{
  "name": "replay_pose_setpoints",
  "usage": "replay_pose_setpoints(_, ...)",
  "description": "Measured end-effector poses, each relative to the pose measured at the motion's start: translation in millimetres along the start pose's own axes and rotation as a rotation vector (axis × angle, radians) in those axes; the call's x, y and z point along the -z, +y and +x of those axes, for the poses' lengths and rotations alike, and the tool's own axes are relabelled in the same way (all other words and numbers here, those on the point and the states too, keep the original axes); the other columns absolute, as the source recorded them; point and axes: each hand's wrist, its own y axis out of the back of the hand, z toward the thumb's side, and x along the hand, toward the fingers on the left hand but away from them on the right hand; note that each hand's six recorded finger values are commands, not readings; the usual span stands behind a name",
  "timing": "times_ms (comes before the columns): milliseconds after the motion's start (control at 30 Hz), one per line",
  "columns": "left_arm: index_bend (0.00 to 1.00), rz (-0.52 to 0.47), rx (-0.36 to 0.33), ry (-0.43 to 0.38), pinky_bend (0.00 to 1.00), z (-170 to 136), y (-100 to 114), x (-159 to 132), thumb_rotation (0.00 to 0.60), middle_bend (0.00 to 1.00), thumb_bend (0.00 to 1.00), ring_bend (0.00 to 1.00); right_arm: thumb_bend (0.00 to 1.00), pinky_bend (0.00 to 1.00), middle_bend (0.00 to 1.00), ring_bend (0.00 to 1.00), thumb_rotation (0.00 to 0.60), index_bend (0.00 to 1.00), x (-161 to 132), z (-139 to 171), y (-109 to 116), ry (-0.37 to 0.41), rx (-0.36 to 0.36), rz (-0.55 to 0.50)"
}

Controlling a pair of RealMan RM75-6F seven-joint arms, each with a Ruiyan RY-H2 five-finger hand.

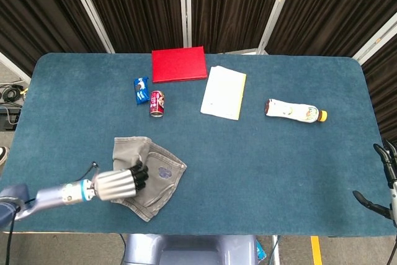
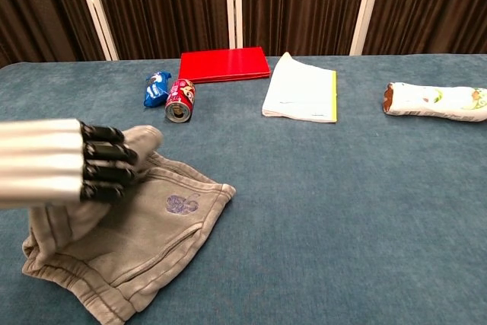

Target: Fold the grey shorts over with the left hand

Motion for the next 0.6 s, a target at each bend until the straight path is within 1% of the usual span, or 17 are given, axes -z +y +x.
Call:
replay_pose_setpoints(100, 0.75, 0.015, -0.008, -0.073, 0.4, 13.5, 3.7, -14.4, 0.6, 0.43, 0.48, 0.31, 0.0, 0.0, 0.0, 0.0, 0.6, 0.0, 0.7, 0.1, 1.3, -0.001, 0.002, -0.005)
replay_pose_setpoints(233, 0.75, 0.025, -0.008, -0.145, 0.4, 19.5, 6.1, -30.3, 0.6, 0.43, 0.48, 0.31, 0.0, 0.0, 0.0, 0.0, 0.6, 0.0, 1.6, 0.2, 3.3, -0.003, 0.005, -0.01)
replay_pose_setpoints(333, 0.75, 0.03, -0.009, -0.175, 0.4, 19.6, 7.0, -36.6, 0.6, 0.43, 0.48, 0.31, 0.0, 0.0, 0.0, 0.0, 0.6, 0.0, 1.6, 0.2, 3.9, -0.003, 0.005, -0.011)
replay_pose_setpoints(433, 0.75, 0.04, -0.011, -0.184, 0.4, 21.7, 6.8, -40.5, 0.6, 0.43, 0.48, 0.31, 0.0, 0.0, 0.0, 0.0, 0.6, 0.0, 1.1, 0.5, 3.6, -0.001, 0.003, -0.01)
replay_pose_setpoints(600, 0.75, 0.042, -0.027, -0.177, 0.39, 31.1, 7.4, -46.6, 0.6, 0.43, 0.48, 0.31, 0.0, 0.0, 0.0, 0.0, 0.6, 0.0, 0.7, 0.7, 2.8, -0.001, 0.0, -0.007)
